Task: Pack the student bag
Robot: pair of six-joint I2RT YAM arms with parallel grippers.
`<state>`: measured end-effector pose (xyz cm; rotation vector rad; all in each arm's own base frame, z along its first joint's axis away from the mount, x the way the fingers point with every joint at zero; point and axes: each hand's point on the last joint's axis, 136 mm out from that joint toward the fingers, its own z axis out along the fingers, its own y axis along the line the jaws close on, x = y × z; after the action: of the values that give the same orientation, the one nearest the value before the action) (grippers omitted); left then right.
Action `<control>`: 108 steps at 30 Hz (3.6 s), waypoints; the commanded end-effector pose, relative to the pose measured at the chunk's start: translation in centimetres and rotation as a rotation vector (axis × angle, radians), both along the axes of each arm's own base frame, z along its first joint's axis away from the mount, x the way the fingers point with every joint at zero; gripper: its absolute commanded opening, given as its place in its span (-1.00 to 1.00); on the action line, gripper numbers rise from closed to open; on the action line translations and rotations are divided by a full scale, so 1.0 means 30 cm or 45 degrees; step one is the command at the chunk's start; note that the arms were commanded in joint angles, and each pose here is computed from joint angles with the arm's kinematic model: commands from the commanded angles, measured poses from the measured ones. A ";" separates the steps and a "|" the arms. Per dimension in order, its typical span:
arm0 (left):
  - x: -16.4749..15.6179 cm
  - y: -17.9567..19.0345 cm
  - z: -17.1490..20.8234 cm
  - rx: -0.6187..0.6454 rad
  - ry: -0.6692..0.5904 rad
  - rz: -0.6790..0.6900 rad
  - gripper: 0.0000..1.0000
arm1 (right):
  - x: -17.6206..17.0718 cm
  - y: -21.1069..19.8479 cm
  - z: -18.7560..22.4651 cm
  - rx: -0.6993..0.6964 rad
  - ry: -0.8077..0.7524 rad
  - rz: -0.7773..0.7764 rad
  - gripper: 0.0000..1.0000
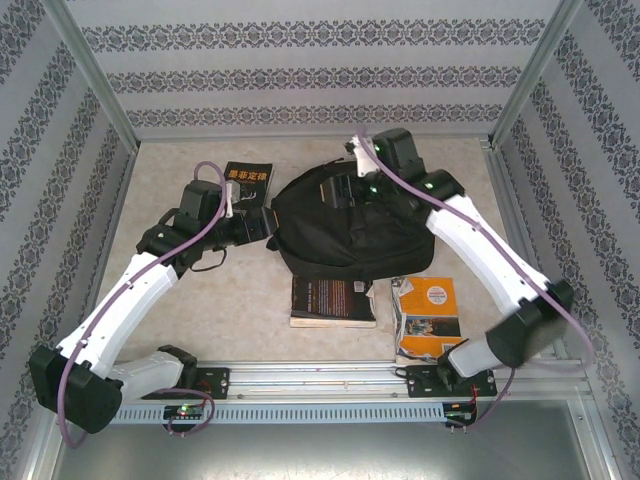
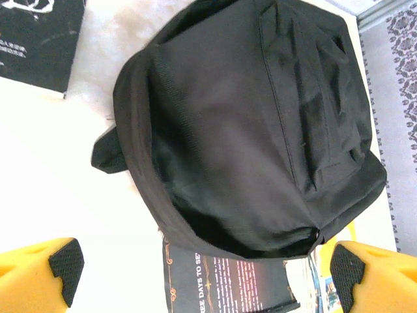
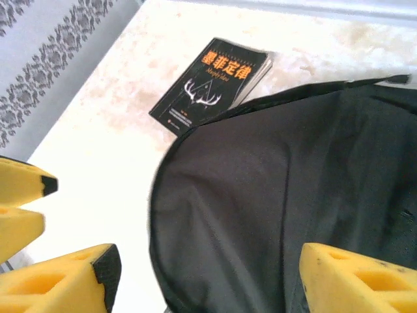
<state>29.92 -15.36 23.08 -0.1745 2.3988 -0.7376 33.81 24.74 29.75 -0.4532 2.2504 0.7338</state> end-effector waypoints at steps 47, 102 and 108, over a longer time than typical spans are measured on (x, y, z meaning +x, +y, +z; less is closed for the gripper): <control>-0.304 -0.382 -0.665 0.058 0.607 -0.539 -0.12 | -0.547 -0.143 -0.774 0.492 0.932 -0.407 -0.15; -0.132 -0.329 0.038 -1.232 0.083 -0.488 -0.15 | -0.466 -0.130 -0.139 1.078 0.437 -0.119 -0.68; -0.147 -0.328 0.073 -1.243 0.047 -0.533 -1.00 | -0.445 -0.176 -0.219 0.989 0.451 -0.214 -0.18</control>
<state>26.38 -25.38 22.70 -0.1973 2.0101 -2.0198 20.35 19.85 22.66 0.3164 2.0889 1.6202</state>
